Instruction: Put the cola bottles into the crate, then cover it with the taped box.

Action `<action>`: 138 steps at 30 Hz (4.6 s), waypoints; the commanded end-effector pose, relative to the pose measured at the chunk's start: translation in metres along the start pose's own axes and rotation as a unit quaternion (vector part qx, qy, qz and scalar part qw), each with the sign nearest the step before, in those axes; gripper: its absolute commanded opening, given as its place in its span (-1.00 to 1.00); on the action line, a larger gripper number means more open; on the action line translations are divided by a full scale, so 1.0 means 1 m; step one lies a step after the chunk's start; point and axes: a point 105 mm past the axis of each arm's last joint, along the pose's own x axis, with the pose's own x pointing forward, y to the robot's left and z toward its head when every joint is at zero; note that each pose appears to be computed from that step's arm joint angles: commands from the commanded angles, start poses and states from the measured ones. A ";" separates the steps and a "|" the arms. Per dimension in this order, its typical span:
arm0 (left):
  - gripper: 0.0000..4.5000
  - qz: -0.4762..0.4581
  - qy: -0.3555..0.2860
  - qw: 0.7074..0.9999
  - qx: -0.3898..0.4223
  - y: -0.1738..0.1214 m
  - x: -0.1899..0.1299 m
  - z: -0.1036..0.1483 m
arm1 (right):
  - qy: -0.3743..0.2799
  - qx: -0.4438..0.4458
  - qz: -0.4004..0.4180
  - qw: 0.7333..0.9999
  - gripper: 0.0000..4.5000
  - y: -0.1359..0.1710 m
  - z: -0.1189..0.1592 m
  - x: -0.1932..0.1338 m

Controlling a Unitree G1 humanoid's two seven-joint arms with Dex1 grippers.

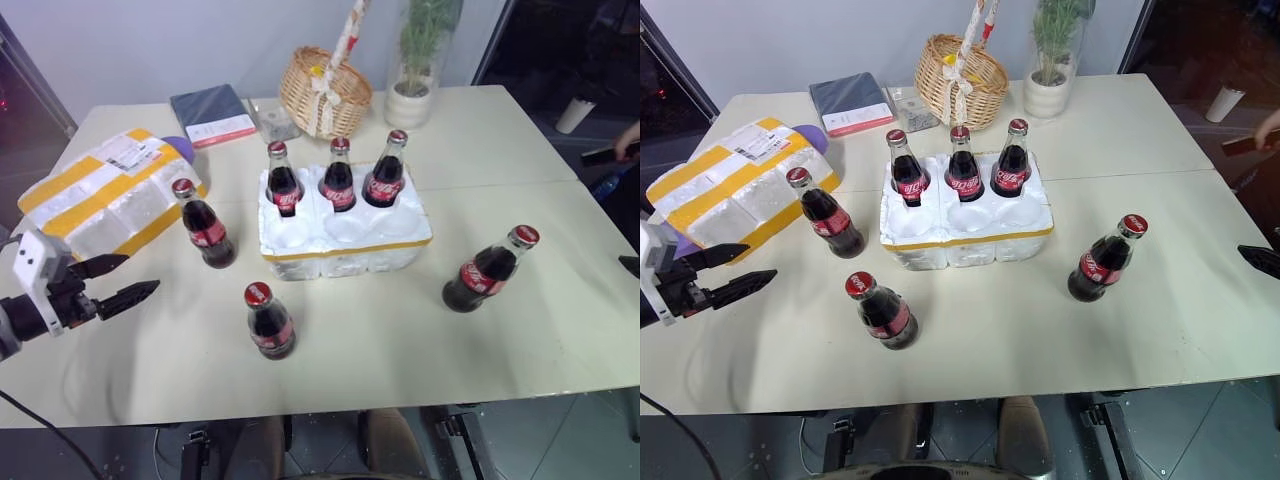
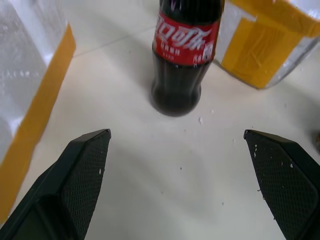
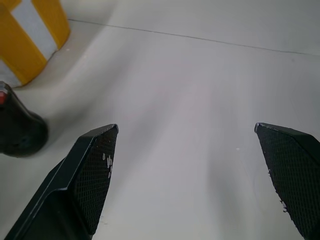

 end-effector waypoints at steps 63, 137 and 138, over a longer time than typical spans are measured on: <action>0.24 -0.387 -0.098 0.913 0.086 -0.083 0.137 0.168 | -0.072 -0.070 0.286 0.953 1.00 0.161 0.138 0.014; 0.97 -0.425 0.030 0.893 0.146 -0.089 0.038 0.109 | -0.025 -0.063 0.516 0.854 1.00 0.354 0.036 0.106; 0.97 -0.425 0.033 0.893 0.147 -0.088 0.039 0.107 | -0.027 -0.060 0.515 0.855 1.00 0.356 0.033 0.111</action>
